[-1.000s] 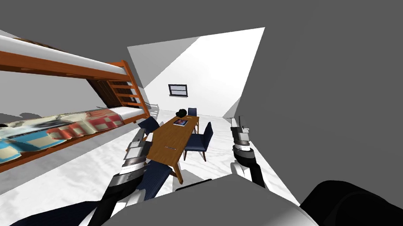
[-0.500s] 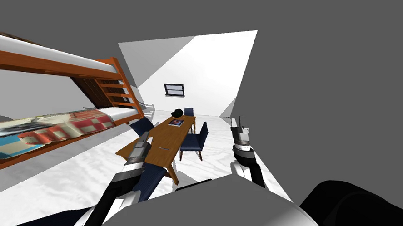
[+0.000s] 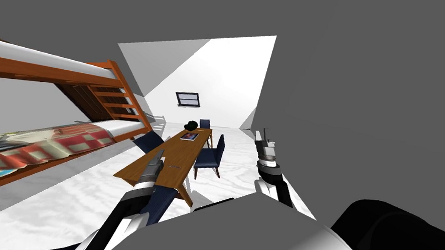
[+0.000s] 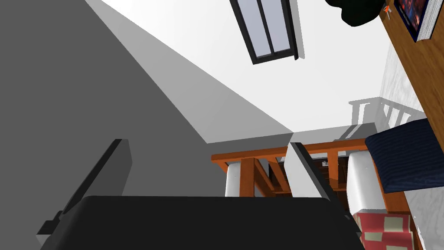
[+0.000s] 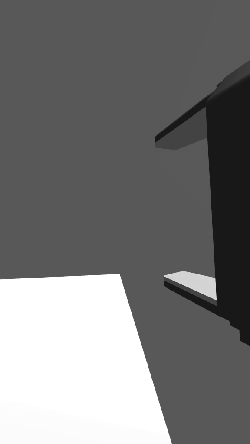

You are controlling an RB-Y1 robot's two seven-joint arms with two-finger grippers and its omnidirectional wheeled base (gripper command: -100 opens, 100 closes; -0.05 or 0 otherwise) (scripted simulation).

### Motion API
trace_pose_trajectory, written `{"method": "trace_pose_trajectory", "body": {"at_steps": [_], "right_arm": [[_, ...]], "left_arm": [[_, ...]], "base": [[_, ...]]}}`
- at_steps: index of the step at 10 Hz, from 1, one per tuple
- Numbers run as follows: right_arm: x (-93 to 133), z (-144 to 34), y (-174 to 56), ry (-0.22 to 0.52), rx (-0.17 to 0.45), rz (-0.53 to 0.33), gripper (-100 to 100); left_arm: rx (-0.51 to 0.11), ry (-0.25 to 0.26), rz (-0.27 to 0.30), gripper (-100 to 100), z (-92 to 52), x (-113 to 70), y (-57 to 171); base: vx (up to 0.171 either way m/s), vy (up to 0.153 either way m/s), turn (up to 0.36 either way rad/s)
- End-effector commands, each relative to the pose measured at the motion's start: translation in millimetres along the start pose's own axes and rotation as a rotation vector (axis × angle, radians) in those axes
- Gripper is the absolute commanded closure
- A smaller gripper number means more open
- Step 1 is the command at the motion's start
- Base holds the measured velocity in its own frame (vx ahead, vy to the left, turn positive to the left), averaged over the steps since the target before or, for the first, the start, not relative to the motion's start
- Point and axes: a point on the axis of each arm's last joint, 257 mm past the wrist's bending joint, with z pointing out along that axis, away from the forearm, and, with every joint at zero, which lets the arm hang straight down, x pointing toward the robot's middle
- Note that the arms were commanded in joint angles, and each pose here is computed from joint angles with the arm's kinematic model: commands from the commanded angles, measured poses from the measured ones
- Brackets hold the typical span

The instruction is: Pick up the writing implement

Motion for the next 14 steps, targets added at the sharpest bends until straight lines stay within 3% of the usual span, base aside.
{"method": "trace_pose_trajectory", "body": {"at_steps": [1, 2, 3, 4, 5, 6, 7, 8, 11, 14], "right_arm": [[0.0, 0.0, 0.0, 0.000, 0.000, 0.000, 0], [0.0, 0.0, 0.0, 0.000, 0.000, 0.000, 0], [0.0, 0.0, 0.0, 0.000, 0.000, 0.000, 0], [0.0, 0.0, 0.0, 0.000, 0.000, 0.000, 0], [0.0, 0.0, 0.0, 0.000, 0.000, 0.000, 0], [0.0, 0.0, 0.0, 0.000, 0.000, 0.000, 0], [0.0, 0.0, 0.0, 0.000, 0.000, 0.000, 0], [0.0, 0.0, 0.0, 0.000, 0.000, 0.000, 0], [0.0, 0.0, 0.0, 0.000, 0.000, 0.000, 0], [0.0, 0.0, 0.0, 0.000, 0.000, 0.000, 0]], "left_arm": [[-0.077, 0.003, 0.023, -100, 0.1, -10.7, 30.2], [-0.126, 0.002, 0.040, -100, -1.0, -18.9, 50.9], [-0.141, 0.005, 0.040, -100, -1.5, -18.1, 54.8], [-0.204, 0.007, 0.056, -100, -4.4, -26.4, 79.0], [-0.209, 0.008, 0.056, -100, -4.7, -26.2, 80.3], [-0.275, 0.010, 0.070, -100, -9.1, -34.9, 105.2], [-0.279, 0.011, 0.069, -100, -9.4, -34.6, 106.3], [-0.347, 0.013, 0.081, -100, -15.5, -43.7, 131.3], [-0.485, 0.024, 0.095, -100, -29.8, -60.9, 176.7], [-0.582, 0.030, 0.098, -100, -46.7, -70.8, 210.1]], "base": [[-0.013, -0.084, -0.072], [-0.013, -0.115, -0.205], [-0.013, -0.081, -0.049], [0.003, -0.074, -0.093], [0.008, -0.049, -0.061], [0.009, -0.053, -0.122], [0.006, -0.045, -0.067], [0.013, -0.058, -0.135], [0.022, -0.047, -0.143], [0.023, -0.026, -0.103]]}}
